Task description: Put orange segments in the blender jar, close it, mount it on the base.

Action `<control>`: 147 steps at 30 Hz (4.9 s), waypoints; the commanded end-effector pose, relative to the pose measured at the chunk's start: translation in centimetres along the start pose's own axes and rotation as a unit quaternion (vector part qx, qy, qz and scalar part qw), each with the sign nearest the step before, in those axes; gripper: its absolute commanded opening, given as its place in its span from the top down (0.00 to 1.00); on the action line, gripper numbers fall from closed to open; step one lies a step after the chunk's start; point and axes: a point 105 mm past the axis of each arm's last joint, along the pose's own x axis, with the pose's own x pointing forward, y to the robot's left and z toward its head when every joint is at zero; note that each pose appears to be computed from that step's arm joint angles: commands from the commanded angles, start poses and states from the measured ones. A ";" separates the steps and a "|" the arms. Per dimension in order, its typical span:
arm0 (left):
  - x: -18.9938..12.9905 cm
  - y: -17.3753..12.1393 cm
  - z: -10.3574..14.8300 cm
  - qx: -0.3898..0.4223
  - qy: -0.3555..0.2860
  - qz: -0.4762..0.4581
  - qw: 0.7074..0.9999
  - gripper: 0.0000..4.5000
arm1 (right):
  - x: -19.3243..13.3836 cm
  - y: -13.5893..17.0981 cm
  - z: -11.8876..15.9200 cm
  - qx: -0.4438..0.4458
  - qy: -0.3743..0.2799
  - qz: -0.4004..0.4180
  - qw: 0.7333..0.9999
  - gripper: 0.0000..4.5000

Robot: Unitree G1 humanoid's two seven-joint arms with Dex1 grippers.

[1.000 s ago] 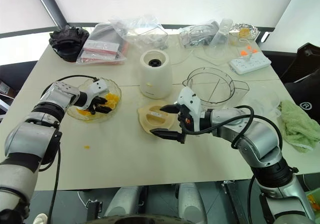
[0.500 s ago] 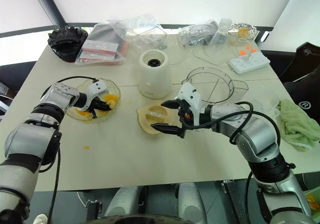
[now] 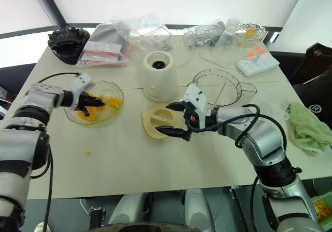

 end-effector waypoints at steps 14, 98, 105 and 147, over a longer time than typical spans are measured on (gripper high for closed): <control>-2.7 -2.3 4.2 -0.076 -0.207 0.008 0.975 0.94 | 0.1 -0.2 0.8 -0.024 -0.012 0.008 1.000 0.00; 4.0 -21.8 26.4 0.182 -0.365 -0.410 0.816 0.01 | -16.7 5.8 -0.7 0.035 -0.017 -0.464 0.885 0.00; 4.6 -19.9 19.2 0.207 -0.299 -0.405 0.839 0.01 | -21.2 6.0 -2.4 0.041 0.037 -0.550 0.833 0.00; 5.2 -22.7 9.9 0.142 -0.239 -0.340 0.899 0.01 | -29.0 -7.7 -12.3 0.182 0.078 -0.736 0.647 0.00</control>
